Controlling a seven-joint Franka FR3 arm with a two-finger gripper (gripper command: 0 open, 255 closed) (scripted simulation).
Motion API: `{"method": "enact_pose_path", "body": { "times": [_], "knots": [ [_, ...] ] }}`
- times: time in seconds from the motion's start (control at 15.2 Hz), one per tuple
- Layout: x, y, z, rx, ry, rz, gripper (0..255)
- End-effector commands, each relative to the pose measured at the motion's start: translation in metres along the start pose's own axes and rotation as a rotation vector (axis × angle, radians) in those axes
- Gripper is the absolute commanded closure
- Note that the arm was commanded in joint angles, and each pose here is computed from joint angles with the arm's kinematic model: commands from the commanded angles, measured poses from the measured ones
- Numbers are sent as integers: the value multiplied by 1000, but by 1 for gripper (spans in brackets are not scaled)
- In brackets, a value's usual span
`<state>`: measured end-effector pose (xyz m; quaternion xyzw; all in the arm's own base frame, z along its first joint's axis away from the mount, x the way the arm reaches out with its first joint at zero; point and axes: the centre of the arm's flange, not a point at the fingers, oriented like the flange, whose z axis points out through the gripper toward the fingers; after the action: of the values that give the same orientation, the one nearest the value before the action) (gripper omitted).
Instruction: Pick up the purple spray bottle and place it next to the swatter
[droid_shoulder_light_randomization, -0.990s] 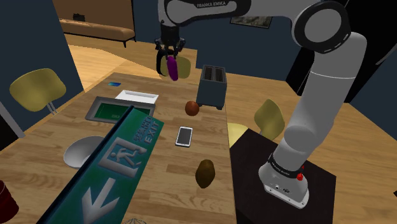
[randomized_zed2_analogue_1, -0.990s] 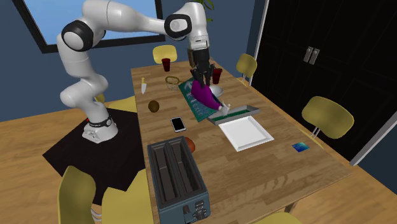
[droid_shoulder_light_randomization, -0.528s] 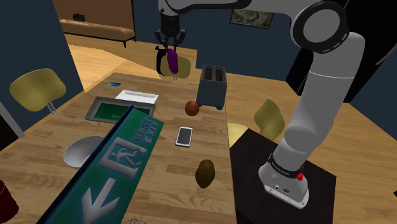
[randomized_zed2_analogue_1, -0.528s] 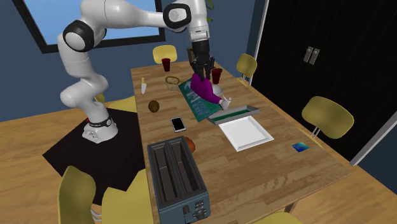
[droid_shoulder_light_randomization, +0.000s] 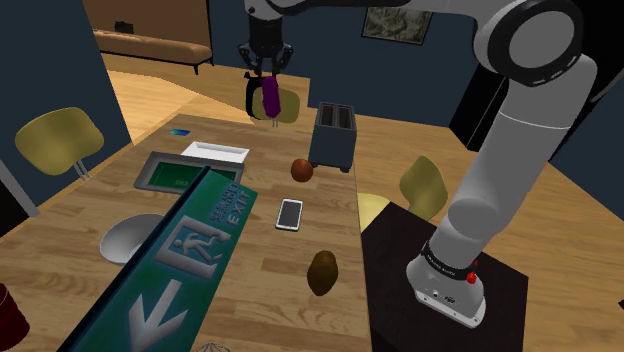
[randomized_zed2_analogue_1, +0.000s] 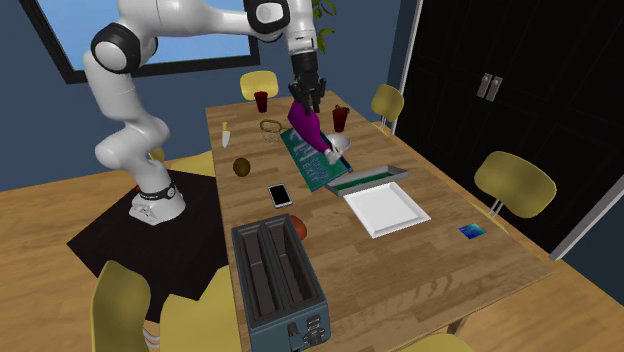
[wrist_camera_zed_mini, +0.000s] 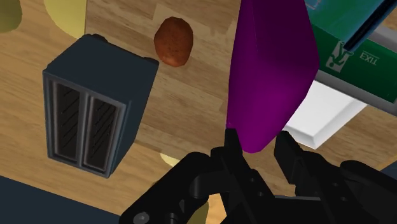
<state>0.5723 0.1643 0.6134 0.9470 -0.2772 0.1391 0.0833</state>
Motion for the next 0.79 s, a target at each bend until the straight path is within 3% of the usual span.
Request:
{"method": "enact_pose_path", "body": {
  "times": [0.0, 0.73],
  "knots": [
    [-26, -4, -9, -1, 1, 1, 255],
    [-161, -30, -56, -1, 1, 1, 255]
  ]
}}
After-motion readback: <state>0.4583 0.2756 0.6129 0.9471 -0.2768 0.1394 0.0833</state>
